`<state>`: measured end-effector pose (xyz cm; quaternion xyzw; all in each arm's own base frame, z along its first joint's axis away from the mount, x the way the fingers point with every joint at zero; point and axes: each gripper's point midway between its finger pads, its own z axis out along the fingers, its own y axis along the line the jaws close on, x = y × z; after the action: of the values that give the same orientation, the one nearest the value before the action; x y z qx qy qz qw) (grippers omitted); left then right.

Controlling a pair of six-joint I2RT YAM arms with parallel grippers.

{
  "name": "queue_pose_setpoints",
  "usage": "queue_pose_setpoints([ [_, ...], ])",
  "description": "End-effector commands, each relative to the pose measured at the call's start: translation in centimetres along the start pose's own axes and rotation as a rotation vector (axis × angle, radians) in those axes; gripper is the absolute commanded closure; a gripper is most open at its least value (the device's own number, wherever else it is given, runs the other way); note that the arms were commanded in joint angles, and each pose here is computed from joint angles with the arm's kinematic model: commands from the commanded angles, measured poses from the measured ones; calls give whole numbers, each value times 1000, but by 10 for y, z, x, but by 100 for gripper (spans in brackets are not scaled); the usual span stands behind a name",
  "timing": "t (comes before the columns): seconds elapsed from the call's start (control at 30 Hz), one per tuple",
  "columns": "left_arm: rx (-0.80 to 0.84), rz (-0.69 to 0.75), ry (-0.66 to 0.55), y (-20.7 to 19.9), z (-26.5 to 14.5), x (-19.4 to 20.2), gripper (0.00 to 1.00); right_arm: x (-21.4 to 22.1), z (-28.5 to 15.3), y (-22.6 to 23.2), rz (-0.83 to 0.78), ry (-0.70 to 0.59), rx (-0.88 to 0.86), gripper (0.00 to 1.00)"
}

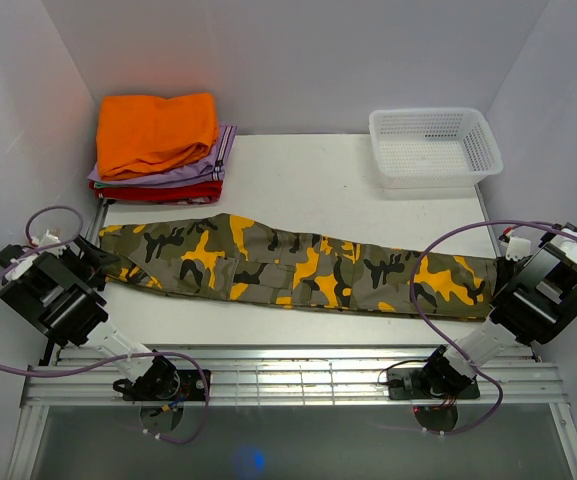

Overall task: Fold and stack the trousers
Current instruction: Fold the trousers

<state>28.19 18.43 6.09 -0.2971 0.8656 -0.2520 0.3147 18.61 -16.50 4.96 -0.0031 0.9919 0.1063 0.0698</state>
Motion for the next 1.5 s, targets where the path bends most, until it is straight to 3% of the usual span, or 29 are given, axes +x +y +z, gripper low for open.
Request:
queue_pose_setpoints([
  [0.0, -33, -21, -41, 8, 8, -9, 2, -7, -6, -12, -12, -17, 33, 92],
  [0.4, -264, -73, -70, 47, 2, -6, 2, -10, -14, -32, -33, -3, 106, 92],
  [0.67, -294, -106, -74, 50, -2, -13, 2, -11, -26, -61, -20, 0, 159, 92],
  [0.97, -211, -96, -61, 34, -1, -13, 2, 12, 9, -52, -9, 51, 124, 91],
  [1.03, -130, -45, -42, 18, -3, -11, 2, 16, 14, -51, -5, 63, 119, 84],
  [1.07, -108, -26, -43, 11, -5, -11, 2, 16, 13, -51, -6, 60, 120, 68],
  [1.13, -74, 34, -36, 0, -10, -9, 2, 11, 6, -51, -8, 40, 131, 50],
  [1.17, -54, 76, -57, -13, -18, -11, 2, 8, 2, -52, -8, 28, 138, 46],
  [1.33, -7, 239, -73, -46, -42, -3, 2, -11, -26, -55, -4, -49, 186, 40],
  [1.47, 5, 338, -126, -67, -60, -7, 2, -14, -20, -57, 20, -58, 177, 36],
])
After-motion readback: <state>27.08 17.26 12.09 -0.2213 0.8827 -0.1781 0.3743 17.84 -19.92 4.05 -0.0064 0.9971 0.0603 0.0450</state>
